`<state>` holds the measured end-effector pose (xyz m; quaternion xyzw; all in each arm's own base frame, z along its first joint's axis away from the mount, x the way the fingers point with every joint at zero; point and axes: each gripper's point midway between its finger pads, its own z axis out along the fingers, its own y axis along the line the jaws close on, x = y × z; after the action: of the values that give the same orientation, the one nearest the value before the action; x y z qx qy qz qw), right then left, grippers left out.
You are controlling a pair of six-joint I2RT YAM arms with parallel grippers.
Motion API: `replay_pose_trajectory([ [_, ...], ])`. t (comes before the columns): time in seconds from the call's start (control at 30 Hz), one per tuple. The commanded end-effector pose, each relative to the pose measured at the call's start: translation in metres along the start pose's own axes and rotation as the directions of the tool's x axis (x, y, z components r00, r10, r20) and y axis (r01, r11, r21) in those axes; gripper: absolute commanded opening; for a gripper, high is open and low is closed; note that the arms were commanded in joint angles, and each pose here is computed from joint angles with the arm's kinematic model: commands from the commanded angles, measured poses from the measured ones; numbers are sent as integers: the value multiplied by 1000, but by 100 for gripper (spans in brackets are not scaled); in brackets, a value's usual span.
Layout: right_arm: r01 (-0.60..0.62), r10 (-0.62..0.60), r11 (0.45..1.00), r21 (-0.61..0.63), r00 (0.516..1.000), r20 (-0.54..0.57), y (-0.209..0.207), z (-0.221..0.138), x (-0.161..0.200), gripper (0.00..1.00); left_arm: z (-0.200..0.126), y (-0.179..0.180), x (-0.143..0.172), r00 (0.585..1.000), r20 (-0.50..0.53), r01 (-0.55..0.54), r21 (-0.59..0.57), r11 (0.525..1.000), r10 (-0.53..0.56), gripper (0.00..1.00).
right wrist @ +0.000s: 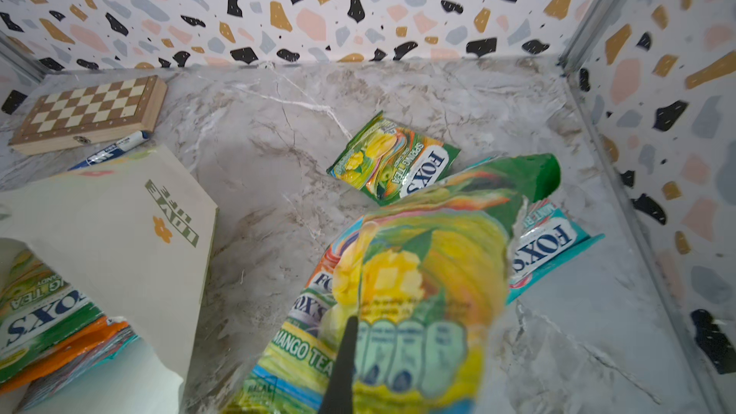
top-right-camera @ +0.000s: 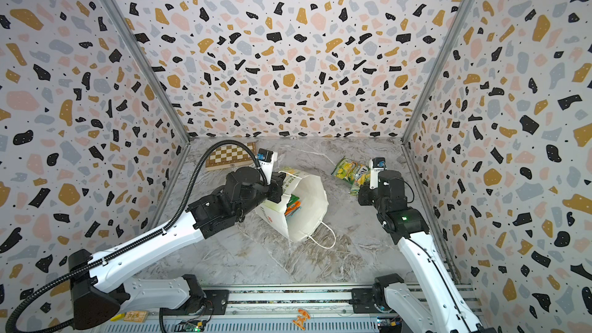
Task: Take the snacks out of the paper bag
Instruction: Place the snack at the middle-right of the table.
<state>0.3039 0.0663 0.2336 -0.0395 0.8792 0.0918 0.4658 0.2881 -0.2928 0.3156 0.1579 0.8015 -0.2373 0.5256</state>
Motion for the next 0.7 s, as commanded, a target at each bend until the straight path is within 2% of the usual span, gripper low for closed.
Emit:
replay_pose_trajectory([
  [0.0,-22,33,987,-158,997,68,19,6,-17,0,-9,-4,-14,999,42,8,18,1000,-9,0],
  [0.2,-80,96,948,-307,995,36,32,32,-2,0,-9,-4,-15,999,49,3,21,1000,-4,0],
  [0.4,-141,149,861,-488,989,-22,53,53,14,0,-10,-3,-13,999,44,-4,16,1000,3,0],
  [0.53,-186,174,805,-563,982,-75,61,64,25,0,-11,-2,-13,999,46,-5,13,1000,4,0],
  [0.67,-225,192,773,-593,974,-119,64,73,37,0,-11,-1,-14,999,49,-6,8,1000,5,0],
])
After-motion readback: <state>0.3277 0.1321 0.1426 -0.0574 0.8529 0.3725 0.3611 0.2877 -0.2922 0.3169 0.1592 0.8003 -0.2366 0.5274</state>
